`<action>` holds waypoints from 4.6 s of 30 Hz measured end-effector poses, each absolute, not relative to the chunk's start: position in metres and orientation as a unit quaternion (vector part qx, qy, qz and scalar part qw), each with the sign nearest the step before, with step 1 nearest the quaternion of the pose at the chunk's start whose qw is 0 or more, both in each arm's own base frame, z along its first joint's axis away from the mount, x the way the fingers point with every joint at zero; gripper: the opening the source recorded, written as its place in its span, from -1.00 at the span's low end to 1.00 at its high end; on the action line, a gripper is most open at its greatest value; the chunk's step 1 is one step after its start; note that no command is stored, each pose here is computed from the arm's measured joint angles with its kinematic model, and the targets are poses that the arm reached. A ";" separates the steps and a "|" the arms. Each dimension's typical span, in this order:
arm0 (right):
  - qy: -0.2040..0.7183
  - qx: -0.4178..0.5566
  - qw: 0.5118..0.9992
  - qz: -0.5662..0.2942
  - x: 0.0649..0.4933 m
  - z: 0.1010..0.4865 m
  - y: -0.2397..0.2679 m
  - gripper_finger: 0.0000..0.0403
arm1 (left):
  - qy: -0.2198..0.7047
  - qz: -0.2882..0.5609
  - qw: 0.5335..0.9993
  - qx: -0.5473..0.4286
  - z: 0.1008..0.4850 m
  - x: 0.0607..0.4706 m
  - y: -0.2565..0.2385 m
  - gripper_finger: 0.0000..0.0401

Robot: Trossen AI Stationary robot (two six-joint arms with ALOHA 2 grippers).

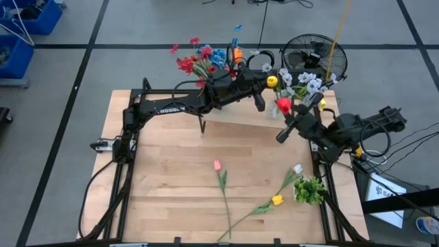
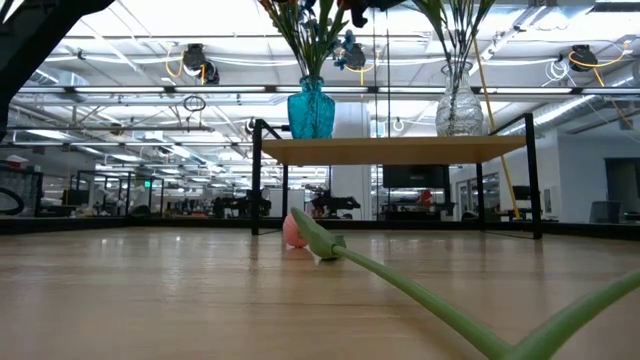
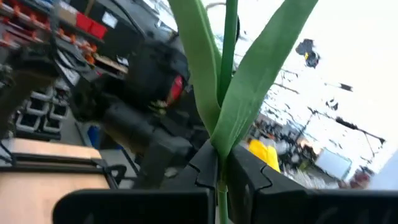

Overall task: Pick and place flowers into a vace then onto a shelf
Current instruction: Put the red tulip into the transparent vase on the shelf, then put the pink tulip into the blue vase on the shelf

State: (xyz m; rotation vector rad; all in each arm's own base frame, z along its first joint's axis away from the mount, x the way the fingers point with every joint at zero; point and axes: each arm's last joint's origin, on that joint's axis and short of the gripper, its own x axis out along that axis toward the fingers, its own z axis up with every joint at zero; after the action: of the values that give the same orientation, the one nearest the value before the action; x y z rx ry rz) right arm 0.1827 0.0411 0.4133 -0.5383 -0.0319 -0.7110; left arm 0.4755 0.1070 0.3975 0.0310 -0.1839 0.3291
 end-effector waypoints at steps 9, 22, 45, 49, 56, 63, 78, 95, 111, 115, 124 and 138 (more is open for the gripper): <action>0.009 -0.244 0.893 -0.378 0.188 0.407 0.023 -0.96 | -0.091 0.155 0.984 0.015 0.397 0.477 0.102 -0.98; -0.023 -0.246 0.901 -0.357 0.188 0.412 0.018 -0.96 | -0.090 0.153 0.984 0.022 0.397 0.477 0.100 -0.94; 0.034 -0.175 0.894 -0.412 0.189 0.396 0.006 -0.92 | -0.071 0.142 0.987 -0.008 0.393 0.478 0.096 -0.77; 0.047 -0.166 0.889 -0.425 0.188 0.392 0.005 -0.78 | -0.061 0.141 0.988 -0.015 0.392 0.479 0.091 -0.67; 0.081 -0.140 0.870 -0.466 0.187 0.381 0.003 -0.43 | -0.006 0.191 0.981 0.014 0.402 0.465 0.080 -0.51; 0.060 -0.108 0.876 -0.466 0.186 0.382 0.007 -0.22 | -0.003 0.206 0.978 0.023 0.452 0.419 0.061 -0.44; -0.021 -0.112 0.897 -0.426 0.166 0.416 0.038 -0.19 | -0.086 0.160 0.982 0.056 0.536 0.323 0.015 -0.44; 0.051 -0.135 0.870 -0.471 0.154 0.417 0.053 -0.14 | -0.083 0.147 0.984 0.058 0.537 0.319 0.005 -0.44; 0.051 -0.138 0.879 -0.453 0.151 0.417 0.060 0.44 | -0.046 0.139 0.987 0.061 0.530 0.319 -0.007 -0.44; 0.051 -0.154 0.882 -0.442 0.146 0.425 0.062 0.43 | -0.030 0.145 0.987 0.066 0.528 0.319 -0.010 -0.44; -0.023 -0.169 0.899 -0.404 0.136 0.442 0.060 0.41 | -0.031 0.143 0.987 0.064 0.528 0.319 -0.012 -0.44; -0.161 -0.227 0.945 -0.173 0.133 0.439 0.100 0.41 | 0.218 0.019 0.968 -0.120 0.477 0.307 -0.056 -0.44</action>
State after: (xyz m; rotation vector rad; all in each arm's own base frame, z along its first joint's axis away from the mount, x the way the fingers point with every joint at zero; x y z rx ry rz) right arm 0.1332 0.0999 0.4392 -0.4620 -0.3280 -0.3520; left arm 0.3071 -0.0556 0.4771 -0.2422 0.4403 0.0376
